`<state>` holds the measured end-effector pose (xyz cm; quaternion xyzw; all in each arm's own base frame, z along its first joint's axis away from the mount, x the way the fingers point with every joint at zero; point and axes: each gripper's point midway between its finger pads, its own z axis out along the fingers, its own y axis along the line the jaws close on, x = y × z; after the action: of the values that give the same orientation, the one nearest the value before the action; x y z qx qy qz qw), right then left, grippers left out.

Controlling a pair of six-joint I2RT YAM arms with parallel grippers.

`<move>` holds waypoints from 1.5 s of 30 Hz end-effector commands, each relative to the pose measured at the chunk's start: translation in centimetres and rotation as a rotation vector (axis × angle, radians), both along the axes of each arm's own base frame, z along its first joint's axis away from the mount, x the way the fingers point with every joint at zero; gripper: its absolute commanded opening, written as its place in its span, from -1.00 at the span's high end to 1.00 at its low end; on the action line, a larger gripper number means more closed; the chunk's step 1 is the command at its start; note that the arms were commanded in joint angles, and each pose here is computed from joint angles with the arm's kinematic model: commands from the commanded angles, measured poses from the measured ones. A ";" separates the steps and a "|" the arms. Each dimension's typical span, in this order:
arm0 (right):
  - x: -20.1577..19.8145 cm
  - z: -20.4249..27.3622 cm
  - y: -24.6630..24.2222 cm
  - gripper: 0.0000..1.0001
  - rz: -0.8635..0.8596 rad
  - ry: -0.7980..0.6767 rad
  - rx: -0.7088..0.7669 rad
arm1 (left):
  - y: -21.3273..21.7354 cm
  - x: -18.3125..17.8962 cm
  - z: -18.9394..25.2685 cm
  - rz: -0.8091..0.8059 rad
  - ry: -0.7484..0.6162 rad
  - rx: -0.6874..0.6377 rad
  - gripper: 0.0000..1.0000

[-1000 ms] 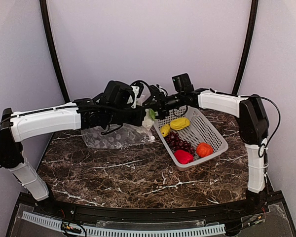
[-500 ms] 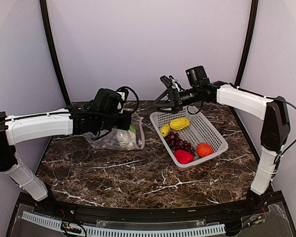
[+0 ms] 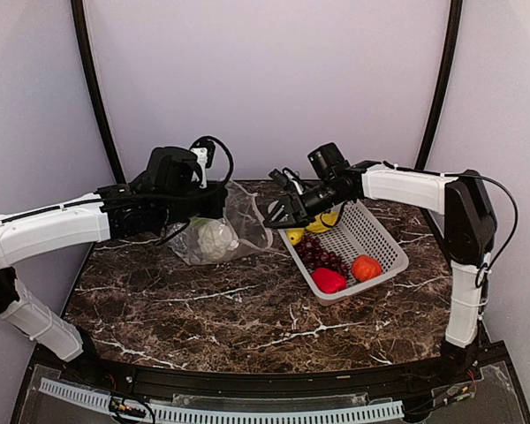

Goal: Place the food in the zip-top bag and seal the zipper
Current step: Place the fake vegetable in the zipper food storage bag, then adjust the zipper food storage bag at the center of the board.

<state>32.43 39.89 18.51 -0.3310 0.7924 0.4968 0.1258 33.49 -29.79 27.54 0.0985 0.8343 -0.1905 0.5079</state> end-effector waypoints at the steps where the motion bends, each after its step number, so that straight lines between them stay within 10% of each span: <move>1: 0.2 0.2 1.5 -0.01 0.024 -0.056 -0.006 | 0.6 -0.3 2.2 0.010 -0.043 -0.051 0.99; 11: 0.3 1.9 2.1 0.93 0.011 -0.040 0.003 | 1.1 -0.2 0.7 0.027 -0.020 -0.006 0.99; 18: 2.0 11.4 2.2 0.96 0.027 -0.198 0.152 | 2.1 -0.3 0.5 0.043 -0.008 0.055 0.98; 28: 4.1 11.6 2.3 0.91 0.047 -0.136 0.214 | 6.6 0.5 6.5 0.139 -0.127 0.116 0.98; 33: 3.5 13.5 2.1 0.61 0.073 -0.179 0.251 | 7.4 0.6 8.1 0.153 -0.172 0.104 0.99; 39: 3.4 13.1 1.0 -0.92 0.106 -0.153 0.273 | 5.7 1.5 3.1 0.109 -0.062 0.118 0.98; 45: 8.4 12.2 -4.3 -0.97 -0.132 -0.496 0.023 | 4.1 1.1 0.1 0.049 0.025 0.081 0.98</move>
<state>37.50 40.17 29.38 -0.3770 0.7214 0.5360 0.2240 35.15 -24.65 28.91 0.0936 0.8424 -0.1093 0.5193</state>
